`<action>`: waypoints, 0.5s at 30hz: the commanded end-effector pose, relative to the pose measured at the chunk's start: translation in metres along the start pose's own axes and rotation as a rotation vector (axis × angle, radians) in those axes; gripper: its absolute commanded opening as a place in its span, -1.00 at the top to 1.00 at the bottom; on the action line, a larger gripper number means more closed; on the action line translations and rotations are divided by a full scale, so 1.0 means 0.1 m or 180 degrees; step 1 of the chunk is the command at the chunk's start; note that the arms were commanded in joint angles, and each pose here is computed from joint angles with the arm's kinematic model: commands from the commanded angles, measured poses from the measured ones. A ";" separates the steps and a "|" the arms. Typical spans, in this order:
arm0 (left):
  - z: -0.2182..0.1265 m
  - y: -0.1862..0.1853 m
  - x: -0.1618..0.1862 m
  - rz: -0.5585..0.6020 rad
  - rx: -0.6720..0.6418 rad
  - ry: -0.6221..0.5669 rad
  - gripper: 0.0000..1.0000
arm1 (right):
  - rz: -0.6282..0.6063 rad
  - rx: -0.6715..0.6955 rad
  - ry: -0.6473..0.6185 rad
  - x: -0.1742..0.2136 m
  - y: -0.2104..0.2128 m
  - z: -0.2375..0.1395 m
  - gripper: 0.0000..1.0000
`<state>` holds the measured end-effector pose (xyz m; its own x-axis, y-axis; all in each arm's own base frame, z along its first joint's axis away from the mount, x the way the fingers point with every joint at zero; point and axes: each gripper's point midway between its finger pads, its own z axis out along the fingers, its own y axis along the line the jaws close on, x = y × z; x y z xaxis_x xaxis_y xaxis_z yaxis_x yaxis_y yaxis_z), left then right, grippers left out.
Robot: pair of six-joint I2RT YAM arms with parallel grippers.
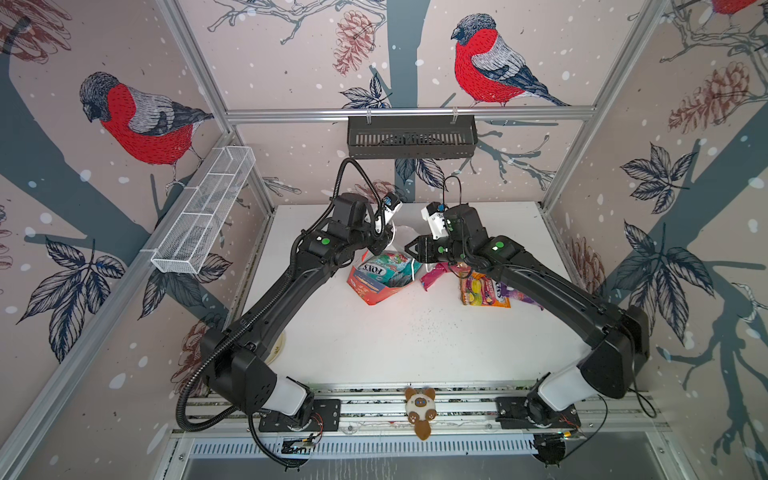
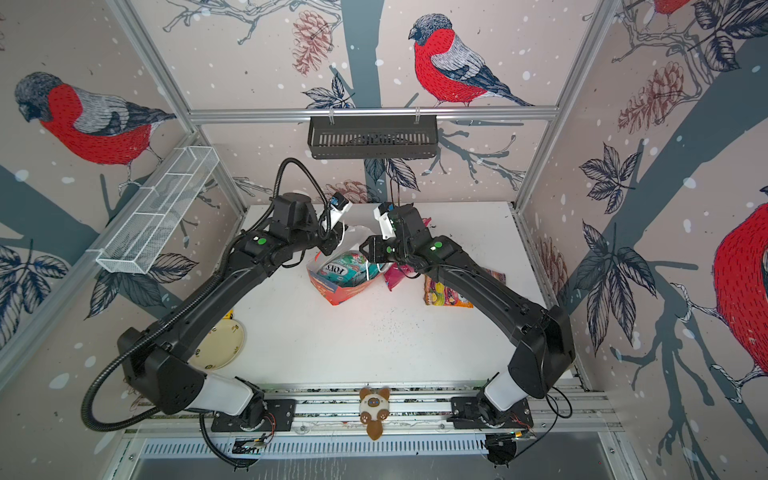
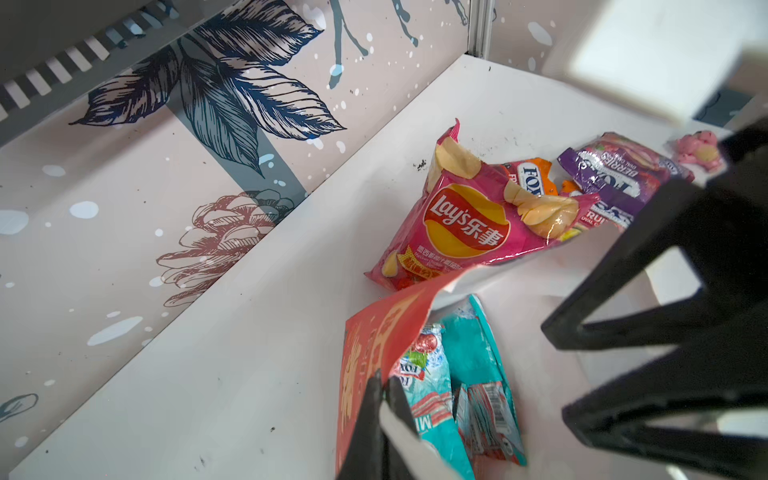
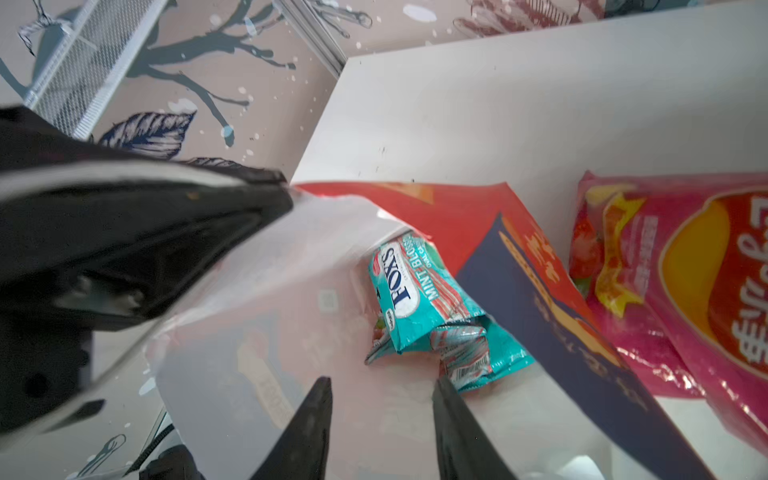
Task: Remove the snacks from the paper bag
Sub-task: 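Tilt the bag with the left gripper while the right gripper nears its opening, then lower the right gripper into the tilted bag toward the teal Fox's packets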
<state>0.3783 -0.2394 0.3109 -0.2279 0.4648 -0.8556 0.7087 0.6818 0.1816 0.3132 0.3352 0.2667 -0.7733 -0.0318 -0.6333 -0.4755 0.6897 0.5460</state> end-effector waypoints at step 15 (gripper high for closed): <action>-0.14 0.57 -0.34 -0.0216 -0.0962 -0.0213 1.00 | 0.0086 0.0338 0.0059 0.47 -0.32 0.33 0.14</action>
<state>0.4024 -0.2162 0.3253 -0.3036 0.4003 -0.8646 0.5392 0.8203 0.1905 0.2914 0.3231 0.1949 -0.8270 -0.0285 -0.5615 -0.3742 0.7733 0.5118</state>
